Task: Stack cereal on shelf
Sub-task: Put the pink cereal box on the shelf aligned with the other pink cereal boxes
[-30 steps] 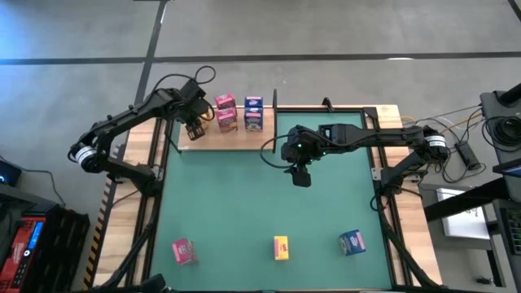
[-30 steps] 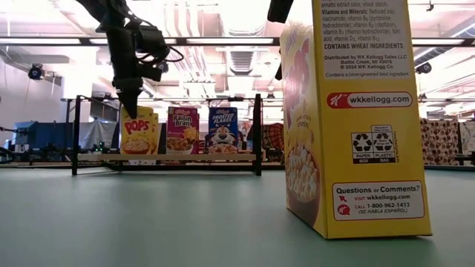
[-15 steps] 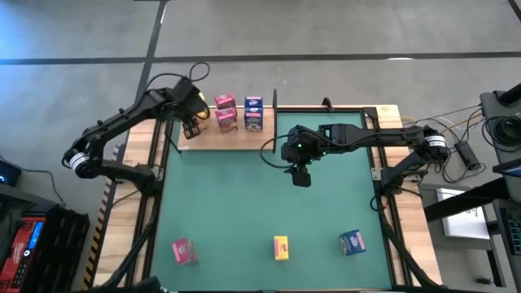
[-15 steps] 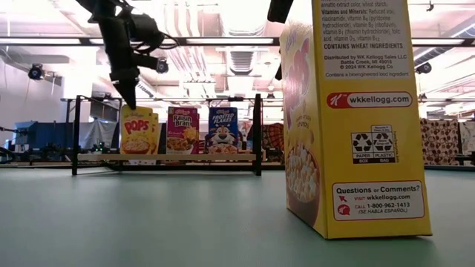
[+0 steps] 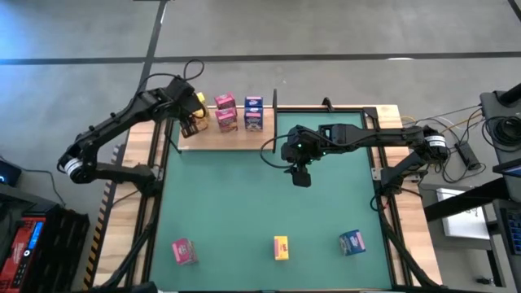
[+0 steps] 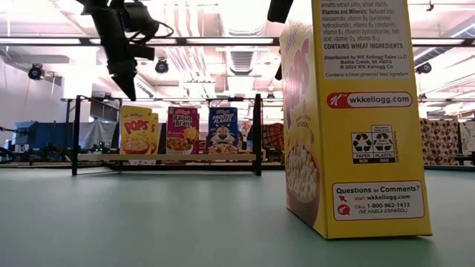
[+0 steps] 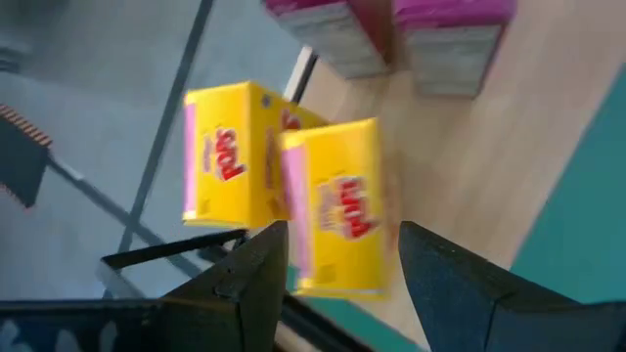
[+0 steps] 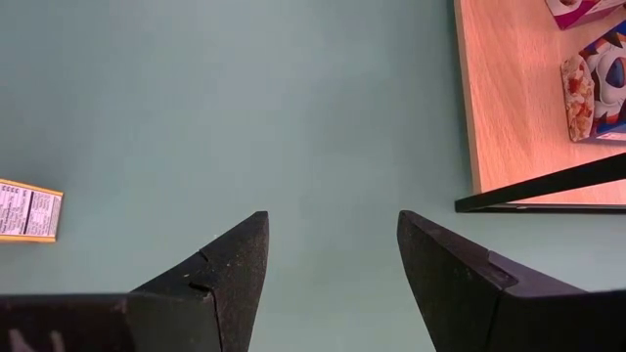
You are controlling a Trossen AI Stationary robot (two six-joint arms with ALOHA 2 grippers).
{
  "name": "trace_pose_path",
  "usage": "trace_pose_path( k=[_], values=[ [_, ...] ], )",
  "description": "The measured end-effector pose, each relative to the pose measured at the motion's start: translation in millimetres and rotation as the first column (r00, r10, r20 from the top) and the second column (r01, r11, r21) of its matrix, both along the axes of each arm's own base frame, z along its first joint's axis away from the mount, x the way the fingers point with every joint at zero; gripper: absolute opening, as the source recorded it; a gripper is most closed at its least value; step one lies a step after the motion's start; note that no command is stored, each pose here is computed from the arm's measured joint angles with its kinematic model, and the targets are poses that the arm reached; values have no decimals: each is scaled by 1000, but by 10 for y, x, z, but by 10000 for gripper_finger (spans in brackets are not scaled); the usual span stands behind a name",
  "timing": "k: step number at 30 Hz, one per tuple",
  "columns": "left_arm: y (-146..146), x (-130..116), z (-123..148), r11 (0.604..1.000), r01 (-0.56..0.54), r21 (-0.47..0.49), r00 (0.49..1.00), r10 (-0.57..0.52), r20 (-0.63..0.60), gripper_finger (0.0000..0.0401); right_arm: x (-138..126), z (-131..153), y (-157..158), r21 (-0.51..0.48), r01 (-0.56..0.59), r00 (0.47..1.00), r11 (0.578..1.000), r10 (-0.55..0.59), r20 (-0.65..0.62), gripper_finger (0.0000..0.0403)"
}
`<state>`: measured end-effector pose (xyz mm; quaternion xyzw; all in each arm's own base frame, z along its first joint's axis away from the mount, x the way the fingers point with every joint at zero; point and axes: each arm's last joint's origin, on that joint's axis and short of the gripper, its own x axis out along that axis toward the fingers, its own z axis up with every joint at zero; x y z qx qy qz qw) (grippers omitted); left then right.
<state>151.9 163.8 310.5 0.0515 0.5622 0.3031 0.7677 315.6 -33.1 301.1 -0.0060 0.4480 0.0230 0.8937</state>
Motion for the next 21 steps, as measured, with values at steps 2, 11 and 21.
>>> trace_pose_path(
  k=[2, 11, 21],
  values=[
    [-45, 16, 20, 1000, 15, -17, 999, -14, 40, 178, 0, 0, 1, 0, 0, 1000, 1000, 0, 0, 217],
    [-410, 287, 54, 993, 54, -103, 980, -33, 195, 178, 0, 0, 1, 0, 0, 1000, 1000, 0, 0, 217],
    [-1346, 876, -55, 931, 328, -158, 880, -240, 409, 178, 0, 0, 0, 0, 0, 1000, 1000, 0, 0, 217]
  ],
)
